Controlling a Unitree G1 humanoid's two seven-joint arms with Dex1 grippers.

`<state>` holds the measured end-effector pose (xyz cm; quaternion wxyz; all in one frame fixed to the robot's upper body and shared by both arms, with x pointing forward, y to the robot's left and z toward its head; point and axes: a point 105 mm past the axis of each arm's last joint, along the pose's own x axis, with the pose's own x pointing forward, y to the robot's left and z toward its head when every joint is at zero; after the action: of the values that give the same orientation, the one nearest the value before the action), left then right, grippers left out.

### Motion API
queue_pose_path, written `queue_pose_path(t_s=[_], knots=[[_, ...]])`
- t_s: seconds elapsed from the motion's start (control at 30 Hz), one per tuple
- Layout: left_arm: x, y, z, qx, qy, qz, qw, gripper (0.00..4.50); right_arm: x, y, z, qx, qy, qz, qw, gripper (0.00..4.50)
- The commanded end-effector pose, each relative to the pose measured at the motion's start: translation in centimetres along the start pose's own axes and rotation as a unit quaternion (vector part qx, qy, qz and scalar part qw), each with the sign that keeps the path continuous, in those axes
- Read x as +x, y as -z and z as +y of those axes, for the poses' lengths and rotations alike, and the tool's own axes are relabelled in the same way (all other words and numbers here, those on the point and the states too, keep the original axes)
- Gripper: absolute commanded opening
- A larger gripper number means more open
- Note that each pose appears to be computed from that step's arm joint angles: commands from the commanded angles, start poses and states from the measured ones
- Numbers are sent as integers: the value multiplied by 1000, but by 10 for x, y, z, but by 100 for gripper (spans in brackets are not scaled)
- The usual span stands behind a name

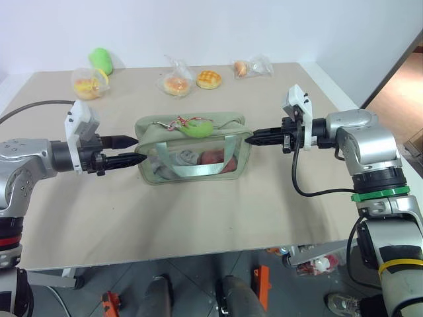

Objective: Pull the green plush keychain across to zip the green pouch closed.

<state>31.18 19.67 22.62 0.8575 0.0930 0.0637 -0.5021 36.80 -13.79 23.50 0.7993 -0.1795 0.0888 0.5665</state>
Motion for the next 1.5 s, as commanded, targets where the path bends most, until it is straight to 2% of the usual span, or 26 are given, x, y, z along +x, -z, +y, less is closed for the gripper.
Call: queue_pose_path(t_s=[0.03, 0.13, 0.17, 0.4, 0.5, 0.53, 0.57, 0.73, 0.87, 0.93, 1.0, 1.27, 1.5], knots=[[-2, -7, -4, 8, 6, -17, 1000, 133, -6, -10, 1, -18, 5, -11, 1000, 0], [-1, -10, -7, 6, 15, -27, 1000, 23, -6, -9, 2, -17, 5, -10, 1000, 0], [-1, -12, -8, 7, 18, -30, 999, 2, -5, -9, 2, -17, 5, -10, 1000, 0], [1, -5, -2, -1, -6, -11, 1000, 2, -4, -10, 3, -18, 4, -16, 1000, 0], [1, -4, -2, -2, -14, -14, 1000, 2, -5, -17, 3, -11, 2, -39, 999, 0], [2, -4, -2, -3, -15, -14, 1000, 0, -7, -23, 6, -5, -8, -55, 998, 69], [2, -3, -3, -4, -15, -13, 1000, 0, -10, -29, 11, -7, -24, -69, 997, 111], [3, -1, -5, -7, -16, -14, 1000, 0, -27, -49, 23, -32, -42, -99, 994, 267], [4, -1, -5, -7, -20, -17, 1000, 0, -46, -79, 25, -64, -44, -160, 984, 267], [4, -1, -6, -8, -20, -17, 1000, 0, -46, -96, 19, -83, -20, -181, 980, 267], [4, -1, -6, -7, -21, -17, 1000, 0, -35, -107, 21, -119, -12, -176, 977, 267], [5, -1, -6, -8, -24, -23, 999, 0, 16, -99, 56, -237, -89, -104, 962, 267], [4, -4, -7, -7, -26, -30, 999, 0, 28, -93, 63, -281, -115, -73, 950, 267]])
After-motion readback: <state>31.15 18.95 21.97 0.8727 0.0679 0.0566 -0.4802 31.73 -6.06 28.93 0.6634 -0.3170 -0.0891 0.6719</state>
